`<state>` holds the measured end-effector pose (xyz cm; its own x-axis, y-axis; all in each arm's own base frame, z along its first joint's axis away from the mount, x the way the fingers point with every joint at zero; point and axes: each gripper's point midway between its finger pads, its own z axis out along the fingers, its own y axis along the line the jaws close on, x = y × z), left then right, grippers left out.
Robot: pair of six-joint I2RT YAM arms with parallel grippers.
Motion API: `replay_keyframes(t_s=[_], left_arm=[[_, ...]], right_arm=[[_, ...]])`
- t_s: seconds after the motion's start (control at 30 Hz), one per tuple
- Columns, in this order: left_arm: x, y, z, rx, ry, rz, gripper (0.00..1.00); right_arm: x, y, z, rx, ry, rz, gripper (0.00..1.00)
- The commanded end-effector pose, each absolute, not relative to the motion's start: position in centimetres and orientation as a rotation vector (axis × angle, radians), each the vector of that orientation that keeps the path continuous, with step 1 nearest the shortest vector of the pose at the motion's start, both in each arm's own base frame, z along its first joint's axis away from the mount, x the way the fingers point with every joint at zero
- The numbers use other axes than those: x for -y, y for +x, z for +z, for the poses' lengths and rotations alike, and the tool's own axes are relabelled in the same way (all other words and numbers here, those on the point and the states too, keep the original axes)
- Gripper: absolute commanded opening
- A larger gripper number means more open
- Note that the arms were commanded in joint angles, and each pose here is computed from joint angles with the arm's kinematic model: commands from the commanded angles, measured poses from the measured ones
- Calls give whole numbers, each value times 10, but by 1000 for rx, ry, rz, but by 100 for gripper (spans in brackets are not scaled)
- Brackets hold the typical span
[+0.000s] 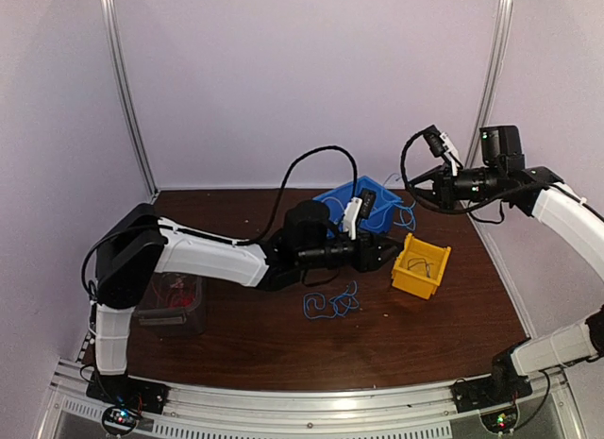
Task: Untangle the cables
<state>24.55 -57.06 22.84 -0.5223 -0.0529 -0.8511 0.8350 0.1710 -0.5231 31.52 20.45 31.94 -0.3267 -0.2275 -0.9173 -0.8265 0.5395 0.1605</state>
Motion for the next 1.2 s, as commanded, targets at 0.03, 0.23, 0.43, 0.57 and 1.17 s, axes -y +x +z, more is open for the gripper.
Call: replay_keyframes(t_s=[0.03,0.23,0.43,0.57,1.17], left_arm=[[589,249,252,-1536,722,-1469,44],[596,274,252,-1557,614,-1401,51],[596,295,257,-1552,501,-1343,49],[597,300,262,-1526,476,-1350,31],[599,270,195,-1609,489,-1682,0]], right_arm=[[-214,316,341,-1773,-841,876,0],[-215,313,341,-1771,-842,890,0],[-216,310,337,-1775,-842,903,0],[-215,309,339,-1771,-840,905,0],[-226,300,387,-1628,-890,1029,0]])
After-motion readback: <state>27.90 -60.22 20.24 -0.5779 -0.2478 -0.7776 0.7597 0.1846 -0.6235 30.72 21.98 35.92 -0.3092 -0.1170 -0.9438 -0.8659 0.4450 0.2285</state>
